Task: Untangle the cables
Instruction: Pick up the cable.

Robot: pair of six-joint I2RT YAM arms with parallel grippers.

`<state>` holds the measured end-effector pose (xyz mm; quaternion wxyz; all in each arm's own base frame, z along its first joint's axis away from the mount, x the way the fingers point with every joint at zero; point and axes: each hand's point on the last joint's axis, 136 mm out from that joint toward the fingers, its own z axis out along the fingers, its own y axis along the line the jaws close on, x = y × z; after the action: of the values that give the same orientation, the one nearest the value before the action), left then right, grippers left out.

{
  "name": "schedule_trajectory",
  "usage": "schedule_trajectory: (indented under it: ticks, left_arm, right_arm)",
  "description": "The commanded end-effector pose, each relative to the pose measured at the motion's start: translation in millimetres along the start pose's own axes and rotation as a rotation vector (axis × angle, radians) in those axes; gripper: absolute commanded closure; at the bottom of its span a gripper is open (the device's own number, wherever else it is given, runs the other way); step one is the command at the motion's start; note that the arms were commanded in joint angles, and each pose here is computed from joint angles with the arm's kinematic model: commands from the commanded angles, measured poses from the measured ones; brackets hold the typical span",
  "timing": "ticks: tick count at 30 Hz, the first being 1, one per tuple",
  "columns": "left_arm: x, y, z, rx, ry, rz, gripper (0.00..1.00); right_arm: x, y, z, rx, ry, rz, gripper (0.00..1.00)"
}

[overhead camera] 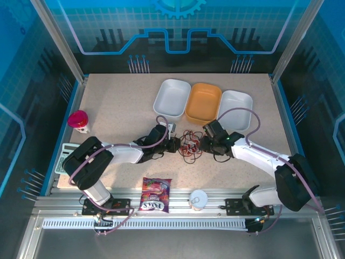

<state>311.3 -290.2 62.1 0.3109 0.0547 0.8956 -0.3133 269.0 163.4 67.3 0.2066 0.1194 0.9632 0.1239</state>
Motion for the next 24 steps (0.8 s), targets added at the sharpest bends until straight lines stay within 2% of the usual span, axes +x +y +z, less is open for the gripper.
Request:
schedule_trajectory:
  ticks: [1,8,13,19,24]
  left_arm:
    - [-8.8,-5.7,1.0,0.004,-0.022,0.009,0.89]
    - [-10.6,-0.5,-5.9,-0.028,-0.037,0.012,1.0]
    - [-17.1,9.4,-23.9,-0.099,-0.073,0.016,1.0]
    - [-24.5,31.5,-60.7,-0.231,-0.135,0.026,1.0]
    - [-28.3,48.0,-94.4,-0.316,-0.202,0.016,1.0]
  right_arm:
    - [4.5,7.2,10.9,-0.035,0.02,0.042,0.59]
    - [4.4,8.4,20.4,-0.027,0.029,0.058,0.76]
    - [1.6,-4.2,11.2,0.04,0.011,0.052,0.91]
    - [-2.9,-14.1,-9.1,0.068,-0.029,0.027,0.93]
    - [-1.9,-2.3,-23.6,0.027,-0.038,0.01,1.0]
